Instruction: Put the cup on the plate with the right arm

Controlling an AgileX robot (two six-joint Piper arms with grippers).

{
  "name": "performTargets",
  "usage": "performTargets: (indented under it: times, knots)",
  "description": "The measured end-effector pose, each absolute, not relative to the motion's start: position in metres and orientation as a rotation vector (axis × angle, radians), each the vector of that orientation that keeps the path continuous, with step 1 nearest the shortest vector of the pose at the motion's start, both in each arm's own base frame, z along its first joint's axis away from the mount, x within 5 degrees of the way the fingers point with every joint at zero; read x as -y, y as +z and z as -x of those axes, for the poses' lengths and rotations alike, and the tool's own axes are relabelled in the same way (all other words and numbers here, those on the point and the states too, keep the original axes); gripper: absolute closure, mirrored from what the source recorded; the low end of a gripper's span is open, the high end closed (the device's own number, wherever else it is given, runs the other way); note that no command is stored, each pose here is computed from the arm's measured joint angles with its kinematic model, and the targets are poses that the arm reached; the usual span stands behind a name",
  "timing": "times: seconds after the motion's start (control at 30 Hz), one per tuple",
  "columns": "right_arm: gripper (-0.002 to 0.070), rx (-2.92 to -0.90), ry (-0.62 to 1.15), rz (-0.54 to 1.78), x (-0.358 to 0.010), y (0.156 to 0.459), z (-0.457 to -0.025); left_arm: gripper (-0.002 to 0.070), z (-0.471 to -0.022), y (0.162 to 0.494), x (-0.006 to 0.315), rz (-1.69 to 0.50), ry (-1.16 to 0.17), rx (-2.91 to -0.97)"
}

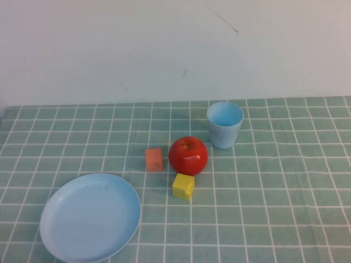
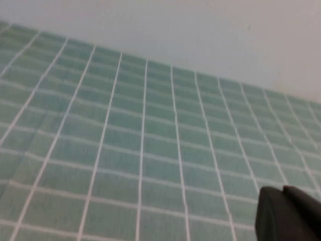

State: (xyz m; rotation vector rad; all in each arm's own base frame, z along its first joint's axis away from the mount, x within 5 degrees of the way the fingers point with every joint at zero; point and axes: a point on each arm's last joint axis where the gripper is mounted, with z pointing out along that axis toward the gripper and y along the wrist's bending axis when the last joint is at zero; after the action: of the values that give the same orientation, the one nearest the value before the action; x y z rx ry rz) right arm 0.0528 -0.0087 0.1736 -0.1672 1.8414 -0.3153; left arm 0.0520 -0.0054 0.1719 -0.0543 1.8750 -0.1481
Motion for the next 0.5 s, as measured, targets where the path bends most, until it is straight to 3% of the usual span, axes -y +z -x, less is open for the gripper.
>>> performTargets:
  times: [0.5]
  knots:
    - [0.0678, -1.901, -0.324, 0.177, 0.0094, 0.1685, -0.0511, 0.0678, -0.0520, 0.1719, 0.0054, 0.054, -0.148, -1.875]
